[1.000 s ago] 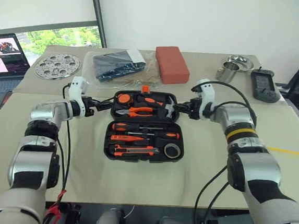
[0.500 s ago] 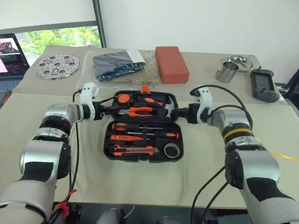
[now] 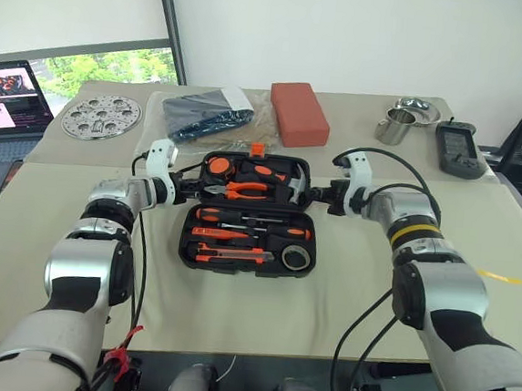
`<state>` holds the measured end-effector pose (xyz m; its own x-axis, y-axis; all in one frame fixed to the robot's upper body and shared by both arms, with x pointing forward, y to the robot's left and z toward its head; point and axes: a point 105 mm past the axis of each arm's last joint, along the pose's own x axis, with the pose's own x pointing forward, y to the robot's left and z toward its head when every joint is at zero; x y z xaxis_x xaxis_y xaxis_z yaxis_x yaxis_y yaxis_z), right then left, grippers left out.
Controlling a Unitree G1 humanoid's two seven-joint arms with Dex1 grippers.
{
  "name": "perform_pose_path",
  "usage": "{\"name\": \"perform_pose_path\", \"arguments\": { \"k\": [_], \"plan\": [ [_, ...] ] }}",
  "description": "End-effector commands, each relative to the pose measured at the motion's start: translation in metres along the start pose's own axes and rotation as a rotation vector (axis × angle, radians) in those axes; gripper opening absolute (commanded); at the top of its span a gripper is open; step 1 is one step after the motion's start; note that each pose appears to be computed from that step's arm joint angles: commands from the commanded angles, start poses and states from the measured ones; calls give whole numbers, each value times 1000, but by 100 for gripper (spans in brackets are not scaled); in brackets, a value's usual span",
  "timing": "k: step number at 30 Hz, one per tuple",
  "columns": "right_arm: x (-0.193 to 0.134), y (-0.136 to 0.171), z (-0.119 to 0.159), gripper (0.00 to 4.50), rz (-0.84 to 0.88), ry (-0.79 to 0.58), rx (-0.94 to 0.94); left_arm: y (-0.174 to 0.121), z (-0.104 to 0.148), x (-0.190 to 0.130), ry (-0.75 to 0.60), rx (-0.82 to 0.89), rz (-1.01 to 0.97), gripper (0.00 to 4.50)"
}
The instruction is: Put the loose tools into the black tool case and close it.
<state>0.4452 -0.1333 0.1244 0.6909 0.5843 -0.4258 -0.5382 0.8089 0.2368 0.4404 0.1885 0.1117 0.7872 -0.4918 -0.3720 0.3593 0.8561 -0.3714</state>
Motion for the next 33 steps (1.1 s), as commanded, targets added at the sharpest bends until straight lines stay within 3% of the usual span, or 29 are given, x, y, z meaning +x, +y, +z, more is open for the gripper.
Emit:
{"name": "perform_pose_path", "arguments": {
  "k": [1,6,16,20,29,33],
  "plan": [
    [0,10,19,0,51,-94,-75,-10,20,-3,-107,93,-83,2],
    [-8,19,31,0,137,-219,-213,-23,26,-17,-191,277,-244,2],
    [-47,52,16,0,298,-491,-602,-39,21,-56,-416,819,-336,2],
    [-59,58,4,0,281,-555,-760,-39,7,-62,-411,1027,-334,2],
    [-85,56,-45,0,292,-541,-1180,-31,-18,-77,-383,1445,-306,2],
    [-97,52,-66,0,351,-481,-1363,-25,-37,-88,-265,1718,-377,2]
  ]
}}
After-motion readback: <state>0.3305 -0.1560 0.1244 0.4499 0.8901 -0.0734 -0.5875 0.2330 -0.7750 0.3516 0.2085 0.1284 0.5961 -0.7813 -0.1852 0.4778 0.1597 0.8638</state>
